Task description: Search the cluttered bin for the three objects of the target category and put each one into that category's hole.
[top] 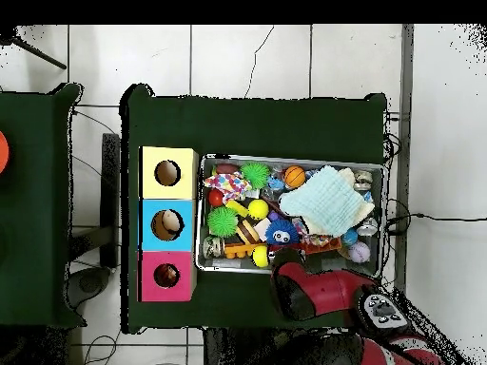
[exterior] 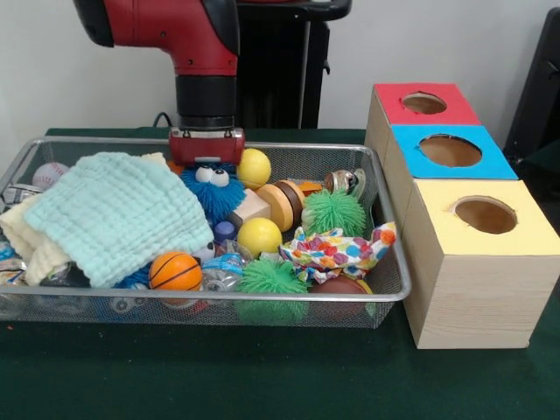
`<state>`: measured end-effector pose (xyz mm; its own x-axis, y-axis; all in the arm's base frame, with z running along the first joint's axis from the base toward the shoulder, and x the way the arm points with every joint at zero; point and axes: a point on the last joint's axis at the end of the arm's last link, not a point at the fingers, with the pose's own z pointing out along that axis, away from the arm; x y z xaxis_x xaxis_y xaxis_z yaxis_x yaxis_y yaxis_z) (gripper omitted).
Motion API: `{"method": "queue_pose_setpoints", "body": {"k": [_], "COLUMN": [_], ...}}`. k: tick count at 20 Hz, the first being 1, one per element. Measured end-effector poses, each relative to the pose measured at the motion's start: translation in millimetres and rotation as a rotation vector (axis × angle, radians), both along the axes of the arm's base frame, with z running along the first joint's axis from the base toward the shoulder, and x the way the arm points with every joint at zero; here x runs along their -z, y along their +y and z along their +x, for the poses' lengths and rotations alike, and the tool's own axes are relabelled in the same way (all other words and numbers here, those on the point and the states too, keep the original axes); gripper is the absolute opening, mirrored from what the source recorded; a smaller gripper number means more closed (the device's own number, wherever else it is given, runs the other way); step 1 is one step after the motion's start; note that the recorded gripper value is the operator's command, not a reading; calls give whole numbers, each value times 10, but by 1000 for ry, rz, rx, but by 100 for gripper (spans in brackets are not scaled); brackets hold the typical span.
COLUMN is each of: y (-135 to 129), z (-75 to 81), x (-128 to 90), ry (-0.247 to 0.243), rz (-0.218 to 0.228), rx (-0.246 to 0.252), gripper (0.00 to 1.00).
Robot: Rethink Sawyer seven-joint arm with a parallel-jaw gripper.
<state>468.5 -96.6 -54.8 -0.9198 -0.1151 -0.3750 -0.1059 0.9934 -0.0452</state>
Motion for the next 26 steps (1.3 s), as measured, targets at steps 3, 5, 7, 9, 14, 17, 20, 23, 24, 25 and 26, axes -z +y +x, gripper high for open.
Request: {"method": "queue_pose_setpoints", "body": {"k": [3, 5, 7, 9, 14, 17, 20, 23, 24, 25, 26], "y": [28, 20, 29, 45, 197, 399, 623, 745, 754, 752, 731], "z": [34, 56, 93, 123, 191, 238, 270, 291, 287, 275, 262], "x": [30, 41, 56, 56, -5, -116, -259, -414, -453, -491, -547], "ry": [64, 99, 141, 155, 160, 126, 60, -21, -39, -55, -78], "rz": [18, 26, 34, 29, -73, -185, -267, -327, -341, -353, -370], "rx": [28, 48, 64, 61, -20, -79, -89, -72, -66, -60, -49], "gripper": [100, 100, 100, 100, 100, 100, 100, 100, 100, 100, 100]}}
